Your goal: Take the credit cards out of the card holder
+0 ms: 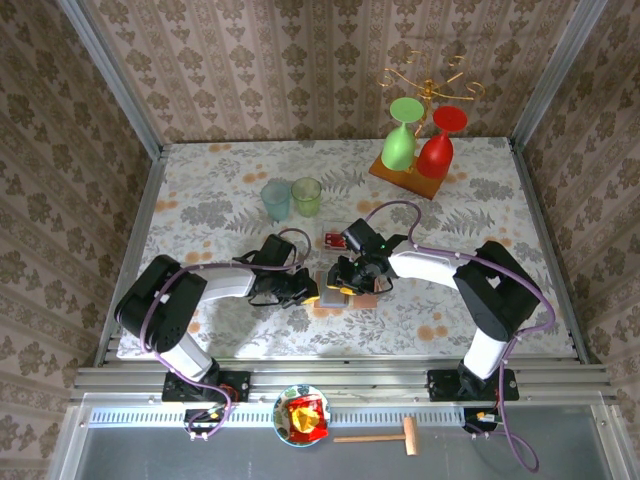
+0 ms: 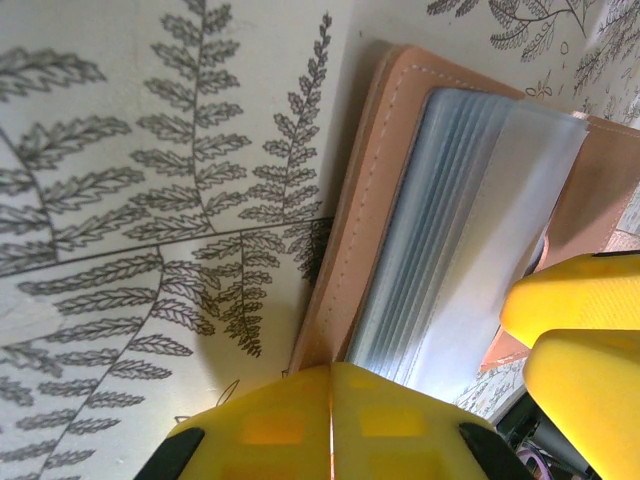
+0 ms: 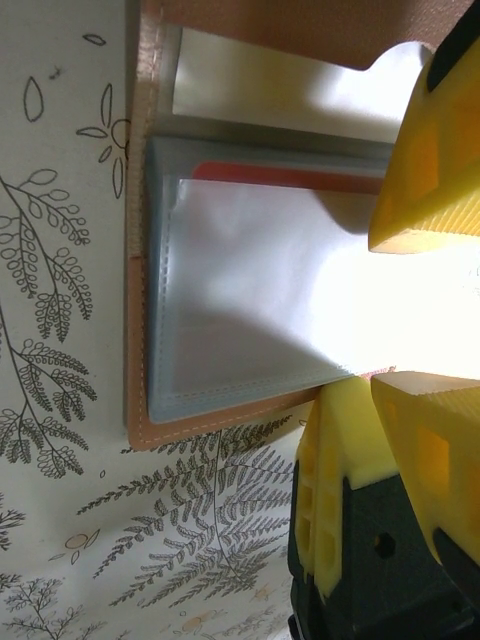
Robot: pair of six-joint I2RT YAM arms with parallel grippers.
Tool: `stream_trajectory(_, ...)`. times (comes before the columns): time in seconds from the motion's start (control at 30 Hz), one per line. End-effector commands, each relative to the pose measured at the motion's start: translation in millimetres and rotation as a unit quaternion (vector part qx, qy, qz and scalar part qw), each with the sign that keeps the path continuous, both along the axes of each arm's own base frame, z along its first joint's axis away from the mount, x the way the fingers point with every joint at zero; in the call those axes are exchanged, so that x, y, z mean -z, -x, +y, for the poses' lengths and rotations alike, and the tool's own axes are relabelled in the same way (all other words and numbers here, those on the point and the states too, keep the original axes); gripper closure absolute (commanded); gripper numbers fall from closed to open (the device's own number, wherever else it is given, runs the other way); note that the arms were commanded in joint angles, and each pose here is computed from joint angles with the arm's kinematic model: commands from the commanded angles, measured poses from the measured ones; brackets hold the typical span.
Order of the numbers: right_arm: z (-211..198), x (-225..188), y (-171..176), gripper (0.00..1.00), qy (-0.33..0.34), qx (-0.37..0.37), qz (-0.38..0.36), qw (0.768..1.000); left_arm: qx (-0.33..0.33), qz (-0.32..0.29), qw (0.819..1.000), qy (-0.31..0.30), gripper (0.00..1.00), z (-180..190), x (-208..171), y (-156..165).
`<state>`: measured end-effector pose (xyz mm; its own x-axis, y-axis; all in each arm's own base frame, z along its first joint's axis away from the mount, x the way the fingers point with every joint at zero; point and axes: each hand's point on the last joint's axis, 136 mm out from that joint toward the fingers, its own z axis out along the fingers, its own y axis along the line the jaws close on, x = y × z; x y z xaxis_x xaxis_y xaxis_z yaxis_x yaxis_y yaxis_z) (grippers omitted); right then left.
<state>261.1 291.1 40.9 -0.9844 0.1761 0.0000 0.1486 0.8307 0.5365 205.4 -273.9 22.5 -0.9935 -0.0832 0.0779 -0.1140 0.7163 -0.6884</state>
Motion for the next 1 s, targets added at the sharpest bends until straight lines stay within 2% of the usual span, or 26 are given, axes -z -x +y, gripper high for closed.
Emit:
stream_trajectory(0.0, -2, 10, 9, 0.63, 0.011, -0.009, 0.019, 1.000, 0.004, 0.030, 0.999, -0.019, 0.92, 10, 14, 13)
stream_trajectory(0.53, -22, 8, 11, 0.63, 0.060, -0.008, 0.010, 0.998, -0.001, 0.035, 0.999, -0.021, 0.91, 13, 19, 13)
stream_trajectory(0.97, -25, 4, 8, 0.63, 0.058, -0.002, 0.001, 0.998, -0.002, 0.035, 0.999, -0.023, 0.91, 15, 18, 14)
